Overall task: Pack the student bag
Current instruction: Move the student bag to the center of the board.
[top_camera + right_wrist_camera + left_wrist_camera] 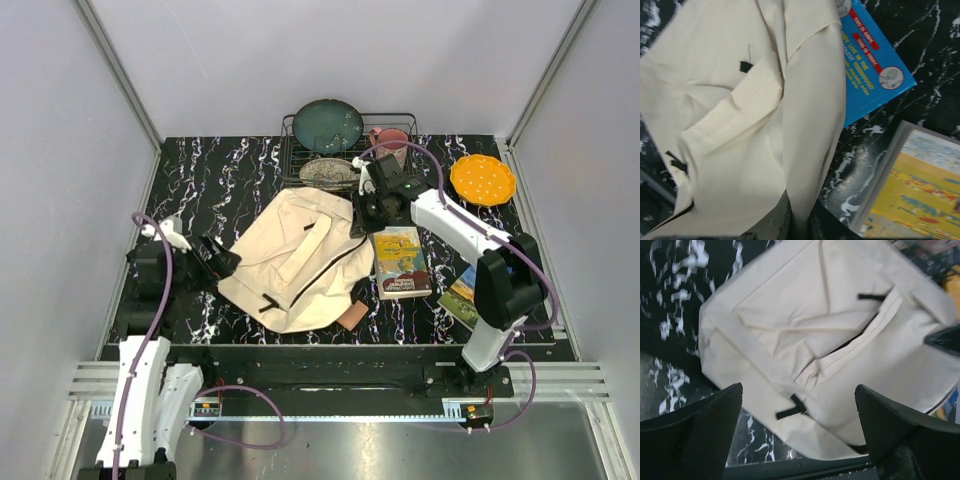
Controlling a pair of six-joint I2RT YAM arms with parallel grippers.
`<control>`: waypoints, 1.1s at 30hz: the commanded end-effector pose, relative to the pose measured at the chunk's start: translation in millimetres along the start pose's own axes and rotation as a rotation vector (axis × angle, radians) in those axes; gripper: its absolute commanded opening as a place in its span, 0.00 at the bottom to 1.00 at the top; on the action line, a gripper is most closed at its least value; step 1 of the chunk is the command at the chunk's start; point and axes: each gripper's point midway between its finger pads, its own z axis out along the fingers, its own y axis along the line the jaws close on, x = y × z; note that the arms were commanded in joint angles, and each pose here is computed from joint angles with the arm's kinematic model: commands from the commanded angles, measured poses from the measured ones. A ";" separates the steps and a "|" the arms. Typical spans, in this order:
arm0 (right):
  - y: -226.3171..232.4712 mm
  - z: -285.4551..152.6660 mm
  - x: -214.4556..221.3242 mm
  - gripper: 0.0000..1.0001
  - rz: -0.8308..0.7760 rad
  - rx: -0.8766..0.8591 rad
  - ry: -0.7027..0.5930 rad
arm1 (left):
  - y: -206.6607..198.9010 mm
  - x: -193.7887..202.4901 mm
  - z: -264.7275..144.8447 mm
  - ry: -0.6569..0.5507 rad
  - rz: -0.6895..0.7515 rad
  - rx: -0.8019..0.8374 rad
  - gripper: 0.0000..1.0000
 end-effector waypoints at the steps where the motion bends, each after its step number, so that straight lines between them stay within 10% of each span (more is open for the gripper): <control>1: -46.9 -2.8 -37.4 0.20 -0.183 0.221 -0.053 | 24.9 22.6 26.9 0.023 -0.149 -0.076 0.99; 16: -65.1 2.2 -38.0 0.20 -0.282 0.279 -0.123 | 68.5 -10.0 113.0 0.042 -0.112 -0.281 0.99; 33: -39.5 -15.9 -60.0 0.13 -0.480 0.160 -0.442 | 64.7 63.5 175.2 0.291 -0.145 -0.054 0.99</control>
